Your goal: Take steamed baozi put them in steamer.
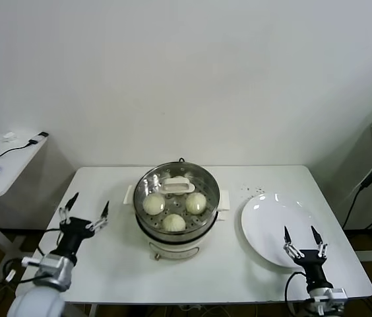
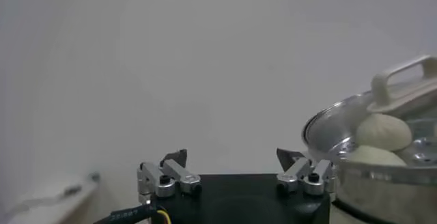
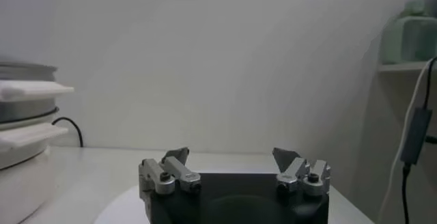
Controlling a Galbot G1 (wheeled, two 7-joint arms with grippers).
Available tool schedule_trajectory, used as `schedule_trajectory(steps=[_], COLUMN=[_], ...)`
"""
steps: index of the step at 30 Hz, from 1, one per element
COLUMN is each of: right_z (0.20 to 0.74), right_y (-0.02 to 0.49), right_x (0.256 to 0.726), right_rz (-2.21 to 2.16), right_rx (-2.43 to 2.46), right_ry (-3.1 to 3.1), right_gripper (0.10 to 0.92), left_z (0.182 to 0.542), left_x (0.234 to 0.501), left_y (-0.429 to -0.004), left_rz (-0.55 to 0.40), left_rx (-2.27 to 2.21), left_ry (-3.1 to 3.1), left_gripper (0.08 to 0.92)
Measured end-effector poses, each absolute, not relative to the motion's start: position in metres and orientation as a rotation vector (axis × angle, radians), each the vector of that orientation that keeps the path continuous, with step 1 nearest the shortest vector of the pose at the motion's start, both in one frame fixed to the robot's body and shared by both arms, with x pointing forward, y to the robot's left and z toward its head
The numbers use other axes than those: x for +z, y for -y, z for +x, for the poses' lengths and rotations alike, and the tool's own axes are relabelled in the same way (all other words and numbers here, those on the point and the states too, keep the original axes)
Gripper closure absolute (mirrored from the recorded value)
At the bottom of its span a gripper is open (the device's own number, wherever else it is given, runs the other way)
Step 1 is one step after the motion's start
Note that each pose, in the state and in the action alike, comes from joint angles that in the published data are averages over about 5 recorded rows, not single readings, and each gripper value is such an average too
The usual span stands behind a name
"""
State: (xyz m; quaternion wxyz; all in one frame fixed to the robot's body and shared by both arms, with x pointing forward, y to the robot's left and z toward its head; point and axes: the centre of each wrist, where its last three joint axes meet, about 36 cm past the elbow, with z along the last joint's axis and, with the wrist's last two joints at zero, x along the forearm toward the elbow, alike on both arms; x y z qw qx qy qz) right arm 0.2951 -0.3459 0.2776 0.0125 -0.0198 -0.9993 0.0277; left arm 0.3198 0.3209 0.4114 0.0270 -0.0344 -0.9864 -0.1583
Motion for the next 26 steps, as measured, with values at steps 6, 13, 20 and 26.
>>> schedule_trajectory(steps=[6, 13, 20, 26], right_z=[0.291, 0.29, 0.291, 0.291], right_y=[0.341, 0.339, 0.339, 0.338], right_x=[0.271, 0.265, 0.263, 0.262], right_rz=[-0.08, -0.093, -0.104, -0.107], right_rx=[0.056, 0.033, 0.02, 0.009], right_ry=[3.119, 3.118, 3.119, 3.122], right_gripper=[0.2, 0.2, 0.2, 0.2], left_z=[0.305, 0.296, 0.29, 0.286], left_x=[0.389, 0.375, 0.364, 0.358], left_y=[-0.335, -0.335, -0.331, -0.328], left_rz=[-0.125, -0.152, -0.168, -0.169], left_rx=[-0.243, -0.083, -0.005, 0.026], left_ry=[3.042, 3.031, 3.015, 3.008], left_gripper=[0.177, 0.177, 0.177, 0.177])
